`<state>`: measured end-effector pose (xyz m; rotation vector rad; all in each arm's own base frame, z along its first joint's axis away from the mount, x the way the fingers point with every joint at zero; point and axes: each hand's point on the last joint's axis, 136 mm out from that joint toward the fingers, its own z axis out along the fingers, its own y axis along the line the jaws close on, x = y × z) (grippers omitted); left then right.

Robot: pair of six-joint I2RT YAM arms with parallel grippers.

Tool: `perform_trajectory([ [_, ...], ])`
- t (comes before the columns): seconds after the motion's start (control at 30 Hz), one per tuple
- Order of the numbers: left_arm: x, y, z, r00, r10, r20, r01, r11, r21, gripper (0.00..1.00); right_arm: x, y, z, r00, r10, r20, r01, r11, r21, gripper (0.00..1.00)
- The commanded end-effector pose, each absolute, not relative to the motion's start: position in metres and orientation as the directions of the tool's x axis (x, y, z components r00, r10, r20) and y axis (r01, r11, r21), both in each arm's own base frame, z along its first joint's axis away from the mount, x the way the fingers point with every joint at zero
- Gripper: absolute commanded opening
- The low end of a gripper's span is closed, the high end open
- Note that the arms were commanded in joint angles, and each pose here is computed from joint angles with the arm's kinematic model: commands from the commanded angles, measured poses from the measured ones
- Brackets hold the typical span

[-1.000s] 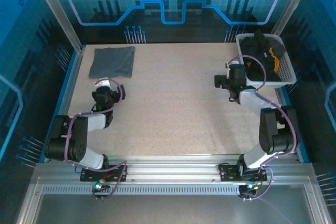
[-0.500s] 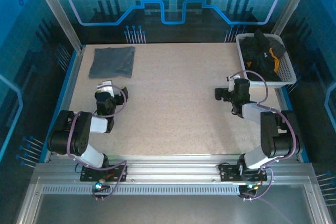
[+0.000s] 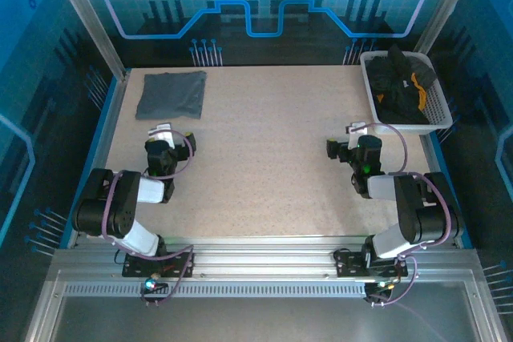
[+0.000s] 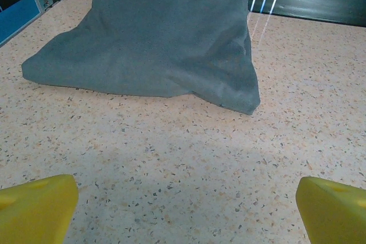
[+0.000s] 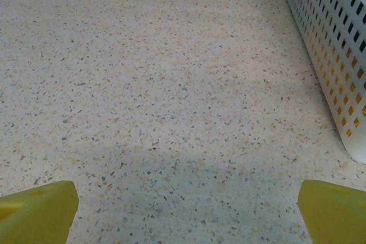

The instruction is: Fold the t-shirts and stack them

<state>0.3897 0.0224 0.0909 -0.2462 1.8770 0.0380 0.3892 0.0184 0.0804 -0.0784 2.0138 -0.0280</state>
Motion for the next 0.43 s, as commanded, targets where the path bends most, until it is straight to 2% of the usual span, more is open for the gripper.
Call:
perform_trajectory([
  [0.0, 0.3931, 0.0203, 0.0977, -0.282, -0.125, -0.951, -0.174, 0.982, -0.078, 0.99, 0.3965, 0.0197, 0.0948, -0.380, -0.083, -0.921, -0.034, 0.997, -0.076, 1.00],
  [0.4, 0.3927, 0.0205, 0.0974, -0.283, -0.125, -0.951, -0.175, 0.982, -0.077, 0.99, 0.3966, 0.0205, 0.0951, -0.378, -0.085, -0.922, -0.038, 0.996, -0.076, 1.00],
])
